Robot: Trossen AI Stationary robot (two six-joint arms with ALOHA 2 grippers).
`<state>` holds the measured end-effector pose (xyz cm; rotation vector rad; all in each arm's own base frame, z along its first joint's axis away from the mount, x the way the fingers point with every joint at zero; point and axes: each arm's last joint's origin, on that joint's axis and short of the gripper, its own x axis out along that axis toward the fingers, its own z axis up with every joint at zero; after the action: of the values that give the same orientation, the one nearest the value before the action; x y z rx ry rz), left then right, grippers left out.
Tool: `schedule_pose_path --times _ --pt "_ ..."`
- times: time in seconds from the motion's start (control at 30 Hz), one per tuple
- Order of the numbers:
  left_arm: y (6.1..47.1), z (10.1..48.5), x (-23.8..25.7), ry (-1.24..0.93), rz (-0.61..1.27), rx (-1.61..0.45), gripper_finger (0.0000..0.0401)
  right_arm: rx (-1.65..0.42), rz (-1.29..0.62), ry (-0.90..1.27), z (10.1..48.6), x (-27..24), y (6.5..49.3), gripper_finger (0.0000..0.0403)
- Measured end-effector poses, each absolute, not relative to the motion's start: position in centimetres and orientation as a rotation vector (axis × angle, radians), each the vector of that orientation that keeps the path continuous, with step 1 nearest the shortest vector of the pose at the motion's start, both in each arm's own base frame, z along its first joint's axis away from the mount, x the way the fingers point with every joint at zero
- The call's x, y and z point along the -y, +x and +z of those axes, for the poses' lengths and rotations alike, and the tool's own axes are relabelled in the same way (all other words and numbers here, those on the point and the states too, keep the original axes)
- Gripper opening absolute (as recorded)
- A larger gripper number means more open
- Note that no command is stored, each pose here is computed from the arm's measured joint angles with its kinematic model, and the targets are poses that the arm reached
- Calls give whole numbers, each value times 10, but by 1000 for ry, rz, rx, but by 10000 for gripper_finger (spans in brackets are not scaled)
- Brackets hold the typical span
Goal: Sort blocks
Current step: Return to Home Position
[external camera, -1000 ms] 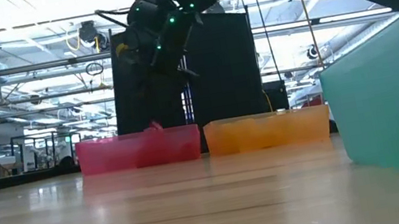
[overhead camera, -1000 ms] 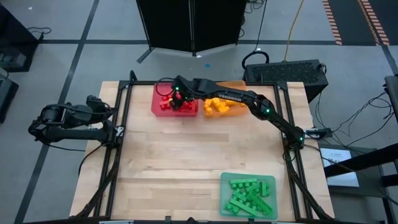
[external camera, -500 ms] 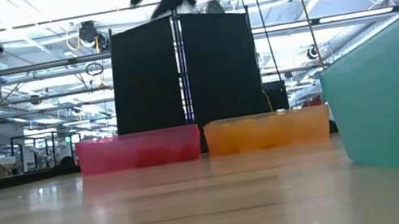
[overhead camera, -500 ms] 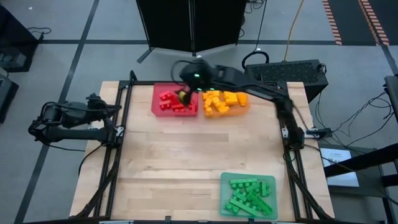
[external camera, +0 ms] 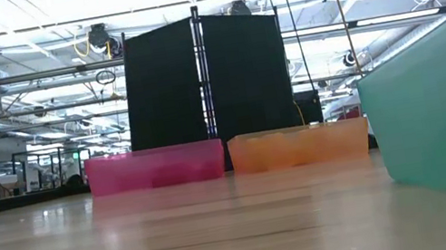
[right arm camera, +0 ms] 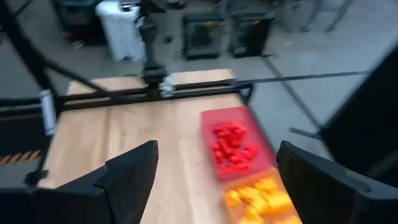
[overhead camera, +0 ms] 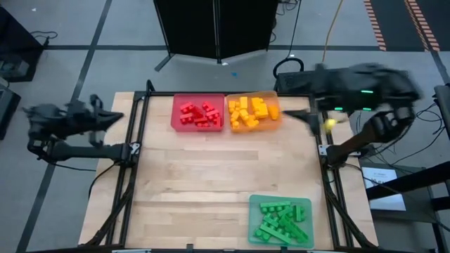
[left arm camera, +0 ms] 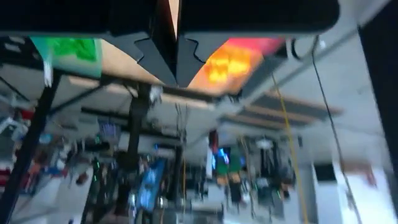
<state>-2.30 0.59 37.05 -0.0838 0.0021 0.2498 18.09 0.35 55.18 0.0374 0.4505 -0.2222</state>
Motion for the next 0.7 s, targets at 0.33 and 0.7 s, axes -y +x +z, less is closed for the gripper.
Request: schedule_pose_path --times 0.33,0.7 --pt "-104 374 -6 -83 338 239 2 -418 -372 54 517 -28 113 318" --pt "-115 375 -7 -80 378 211 2 -68 -270 158 392 -25 82 318"
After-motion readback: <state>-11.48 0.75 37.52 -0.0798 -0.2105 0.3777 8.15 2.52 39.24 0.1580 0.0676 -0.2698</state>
